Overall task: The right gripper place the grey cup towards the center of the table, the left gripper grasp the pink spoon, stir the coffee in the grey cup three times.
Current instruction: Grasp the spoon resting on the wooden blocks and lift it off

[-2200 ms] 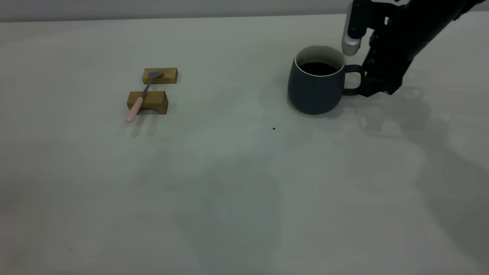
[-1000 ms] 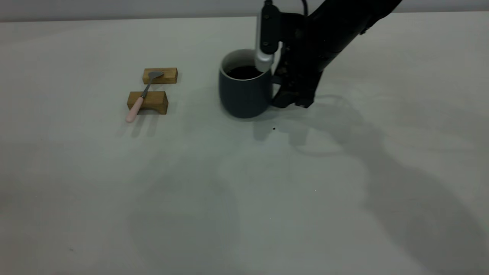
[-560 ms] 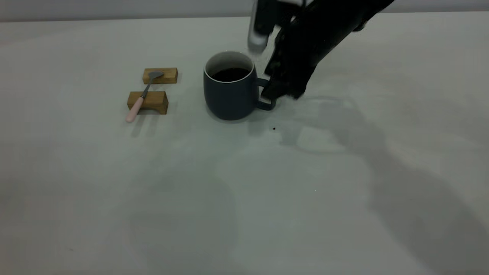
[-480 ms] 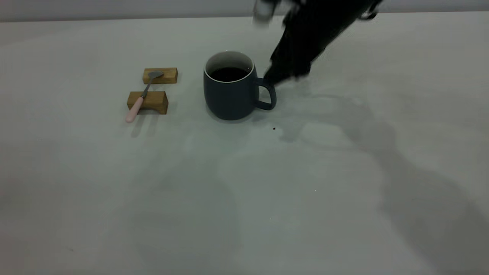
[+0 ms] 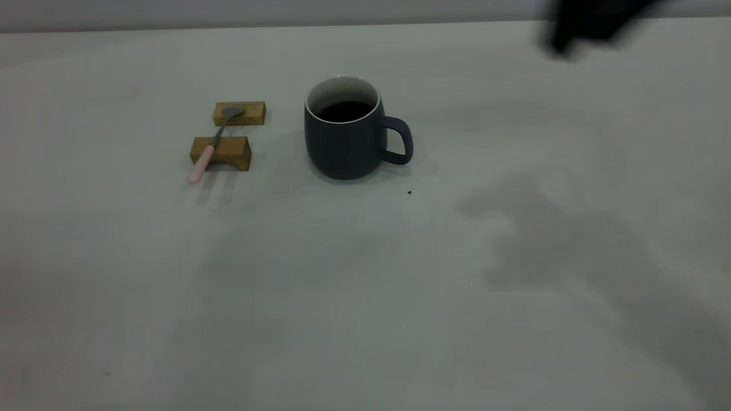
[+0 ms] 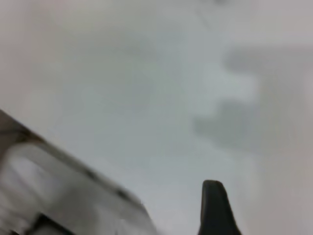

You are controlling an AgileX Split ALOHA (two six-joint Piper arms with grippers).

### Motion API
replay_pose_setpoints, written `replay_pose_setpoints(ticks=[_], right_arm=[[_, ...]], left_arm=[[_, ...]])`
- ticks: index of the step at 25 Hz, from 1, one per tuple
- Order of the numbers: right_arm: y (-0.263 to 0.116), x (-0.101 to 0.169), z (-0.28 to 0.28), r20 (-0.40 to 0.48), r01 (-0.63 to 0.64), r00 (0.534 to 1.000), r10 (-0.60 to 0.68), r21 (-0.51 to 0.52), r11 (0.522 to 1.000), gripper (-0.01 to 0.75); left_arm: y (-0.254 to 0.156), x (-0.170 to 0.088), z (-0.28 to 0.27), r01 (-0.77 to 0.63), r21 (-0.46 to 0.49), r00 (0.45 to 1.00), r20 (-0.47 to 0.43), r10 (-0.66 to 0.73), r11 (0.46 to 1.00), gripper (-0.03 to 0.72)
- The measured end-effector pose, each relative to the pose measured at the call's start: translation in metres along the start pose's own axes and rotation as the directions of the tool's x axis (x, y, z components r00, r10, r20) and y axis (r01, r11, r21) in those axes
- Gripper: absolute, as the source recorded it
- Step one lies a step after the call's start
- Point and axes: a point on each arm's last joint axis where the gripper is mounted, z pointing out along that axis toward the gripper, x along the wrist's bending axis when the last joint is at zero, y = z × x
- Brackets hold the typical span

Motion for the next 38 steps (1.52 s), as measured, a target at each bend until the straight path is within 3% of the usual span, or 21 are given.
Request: replay_pose_setpoints(ticks=[3, 7, 15, 19, 23, 27, 38], right_arm=[[-0.056, -0.006, -0.033, 0.109, -0.124, 0.987, 0.119, 0.038, 0.992, 0.520], [-0.121, -0.018, -0.057, 0.189, -0.252, 0.952, 0.241, 0.038, 0.967, 0.520], [-0.205, 0.010, -0.086, 0.235, -0.278, 0.916, 0.325, -0.211, 0.937, 0.520], [-0.235, 0.022, -0.104, 0.265, -0.241, 0.890, 0.371, -0.417, 0.877, 0.520], [-0.259, 0.033, -0.115, 0.262, -0.193, 0.876, 0.405, -0.580, 0.792, 0.520], [-0.273, 0.040, -0.120, 0.256, -0.151, 0.874, 0.413, -0.663, 0.733, 0.520], [-0.275, 0.041, -0.119, 0.249, -0.152, 0.876, 0.412, -0.669, 0.728, 0.520]], left_arm=[[0.000, 0.000, 0.000, 0.000, 0.000, 1.000, 0.000, 0.000, 1.000, 0.476], [0.000, 0.000, 0.000, 0.000, 0.000, 1.000, 0.000, 0.000, 1.000, 0.476], [0.000, 0.000, 0.000, 0.000, 0.000, 1.000, 0.000, 0.000, 1.000, 0.476], [0.000, 0.000, 0.000, 0.000, 0.000, 1.000, 0.000, 0.000, 1.000, 0.476], [0.000, 0.000, 0.000, 0.000, 0.000, 1.000, 0.000, 0.000, 1.000, 0.476], [0.000, 0.000, 0.000, 0.000, 0.000, 1.000, 0.000, 0.000, 1.000, 0.476], [0.000, 0.000, 0.000, 0.000, 0.000, 1.000, 0.000, 0.000, 1.000, 0.476]])
